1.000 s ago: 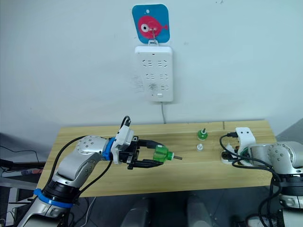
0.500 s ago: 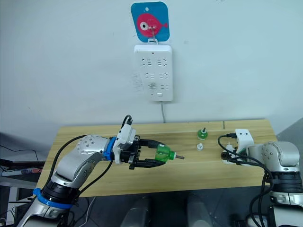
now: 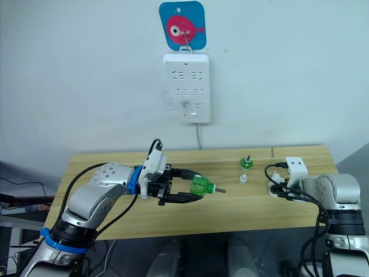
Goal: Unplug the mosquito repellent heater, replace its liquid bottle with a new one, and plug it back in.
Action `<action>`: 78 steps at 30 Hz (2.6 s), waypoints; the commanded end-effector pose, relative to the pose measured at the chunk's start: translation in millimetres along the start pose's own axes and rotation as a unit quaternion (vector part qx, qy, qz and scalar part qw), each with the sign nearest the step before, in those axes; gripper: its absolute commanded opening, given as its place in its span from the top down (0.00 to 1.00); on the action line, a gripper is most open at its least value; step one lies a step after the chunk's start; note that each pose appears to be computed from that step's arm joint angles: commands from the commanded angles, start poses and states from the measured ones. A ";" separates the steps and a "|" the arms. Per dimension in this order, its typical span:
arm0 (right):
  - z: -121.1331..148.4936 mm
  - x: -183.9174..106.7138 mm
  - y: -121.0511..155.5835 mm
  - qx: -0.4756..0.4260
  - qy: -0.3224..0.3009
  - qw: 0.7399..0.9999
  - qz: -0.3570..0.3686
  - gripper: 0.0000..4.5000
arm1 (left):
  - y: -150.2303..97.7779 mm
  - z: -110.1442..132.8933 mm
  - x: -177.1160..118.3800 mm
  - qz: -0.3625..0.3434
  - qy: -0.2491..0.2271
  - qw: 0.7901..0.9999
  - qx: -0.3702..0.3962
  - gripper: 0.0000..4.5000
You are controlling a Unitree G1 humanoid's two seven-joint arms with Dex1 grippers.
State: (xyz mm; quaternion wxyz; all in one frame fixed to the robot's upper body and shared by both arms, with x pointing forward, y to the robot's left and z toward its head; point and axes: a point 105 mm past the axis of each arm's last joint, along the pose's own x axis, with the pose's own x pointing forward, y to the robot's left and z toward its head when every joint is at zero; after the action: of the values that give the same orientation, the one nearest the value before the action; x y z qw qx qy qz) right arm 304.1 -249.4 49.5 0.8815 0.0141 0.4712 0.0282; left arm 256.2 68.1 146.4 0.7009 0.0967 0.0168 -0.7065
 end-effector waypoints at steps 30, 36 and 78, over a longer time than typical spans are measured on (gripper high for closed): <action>30.7 -183.6 146.6 -0.254 -0.419 0.771 0.407 0.35 | 34.6 79.0 -44.9 0.010 -0.082 0.983 -0.164 0.48; 46.6 -193.5 148.8 -0.217 -0.413 0.745 0.477 0.35 | 34.4 87.3 -45.3 0.011 -0.086 0.984 -0.157 0.48; 41.4 -207.0 161.4 -0.231 -0.389 0.718 0.529 0.35 | 17.5 102.2 -34.0 -0.048 -0.131 0.964 -0.227 0.48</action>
State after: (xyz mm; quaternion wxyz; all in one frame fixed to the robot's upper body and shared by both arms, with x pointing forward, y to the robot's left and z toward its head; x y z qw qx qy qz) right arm 229.1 -109.5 248.1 0.8215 0.0747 -0.0084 0.5653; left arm 275.5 90.1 245.6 0.6899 -0.1689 0.1039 -0.6962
